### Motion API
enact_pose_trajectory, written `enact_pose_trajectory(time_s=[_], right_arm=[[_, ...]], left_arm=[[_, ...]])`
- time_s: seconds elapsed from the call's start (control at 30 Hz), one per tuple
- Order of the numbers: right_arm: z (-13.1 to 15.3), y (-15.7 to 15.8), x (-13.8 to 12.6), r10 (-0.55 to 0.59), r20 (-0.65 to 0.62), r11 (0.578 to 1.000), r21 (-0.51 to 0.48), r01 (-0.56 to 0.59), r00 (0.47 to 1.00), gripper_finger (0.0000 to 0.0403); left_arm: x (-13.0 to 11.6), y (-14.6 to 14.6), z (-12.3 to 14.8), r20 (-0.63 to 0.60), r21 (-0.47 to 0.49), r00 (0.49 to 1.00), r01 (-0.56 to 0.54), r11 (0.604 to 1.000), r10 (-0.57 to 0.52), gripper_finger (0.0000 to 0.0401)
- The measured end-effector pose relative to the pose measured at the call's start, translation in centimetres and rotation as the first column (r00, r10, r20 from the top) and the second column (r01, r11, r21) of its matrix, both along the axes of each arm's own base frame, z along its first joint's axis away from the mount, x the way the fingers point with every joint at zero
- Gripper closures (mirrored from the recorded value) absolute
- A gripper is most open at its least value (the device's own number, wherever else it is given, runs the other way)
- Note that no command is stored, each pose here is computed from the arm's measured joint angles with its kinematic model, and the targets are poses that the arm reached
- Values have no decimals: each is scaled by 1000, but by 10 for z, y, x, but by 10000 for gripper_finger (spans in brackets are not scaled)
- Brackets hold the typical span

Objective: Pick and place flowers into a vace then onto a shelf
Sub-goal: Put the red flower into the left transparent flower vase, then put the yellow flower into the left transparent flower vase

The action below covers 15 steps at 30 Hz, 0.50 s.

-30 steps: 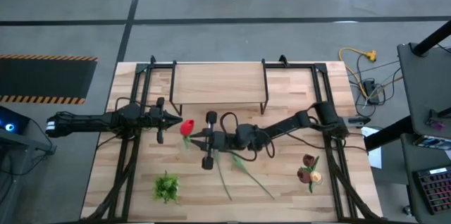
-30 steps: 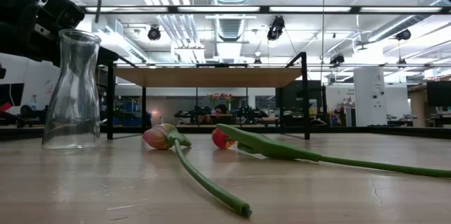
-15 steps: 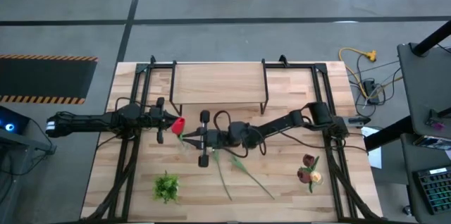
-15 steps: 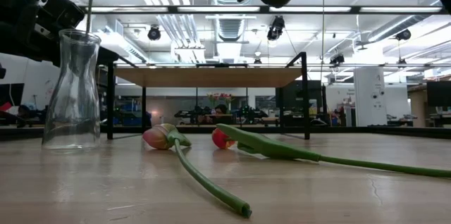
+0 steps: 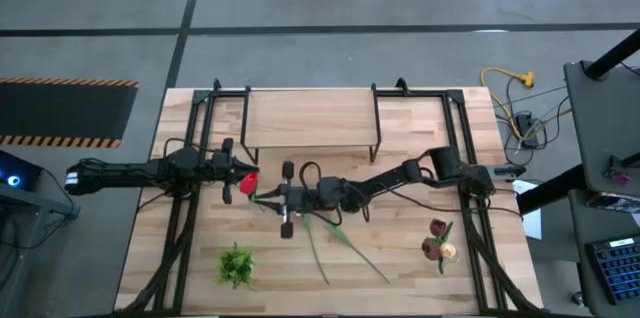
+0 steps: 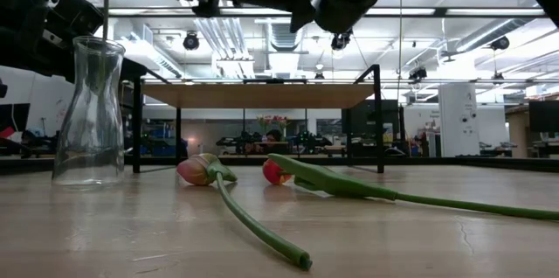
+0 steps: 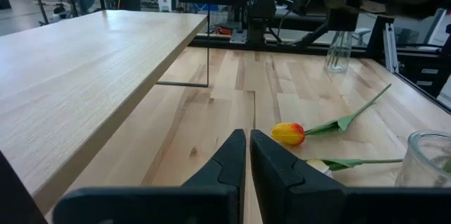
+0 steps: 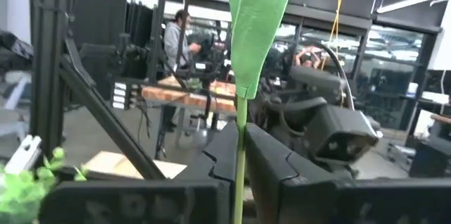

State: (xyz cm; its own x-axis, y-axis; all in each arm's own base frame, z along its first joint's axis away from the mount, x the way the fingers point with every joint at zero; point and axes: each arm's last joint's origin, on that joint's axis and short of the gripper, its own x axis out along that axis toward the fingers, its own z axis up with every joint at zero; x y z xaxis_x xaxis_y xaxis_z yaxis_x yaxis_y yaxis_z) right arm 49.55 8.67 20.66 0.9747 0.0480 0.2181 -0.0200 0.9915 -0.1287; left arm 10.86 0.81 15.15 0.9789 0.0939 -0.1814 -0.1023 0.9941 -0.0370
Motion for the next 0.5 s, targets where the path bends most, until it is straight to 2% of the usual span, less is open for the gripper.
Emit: enact_pose_trajectory(time_s=[0.1,0.23,0.4,0.5], right_arm=[[0,0,0,-2,-31,1000,-3,2,1000,350],[1,1,-1,1,-82,1000,-10,-2,997,287],[7,-1,-5,-42,-227,999,-13,40,973,205],[18,-3,-11,-56,-309,998,-5,58,949,172]], left_arm=[[0,0,0,0,0,1000,0,1000,0,396],[0,0,0,0,0,1000,0,1000,0,396],[0,0,0,0,0,1000,0,1000,0,396],[0,0,0,0,0,1000,0,1000,0,396]])
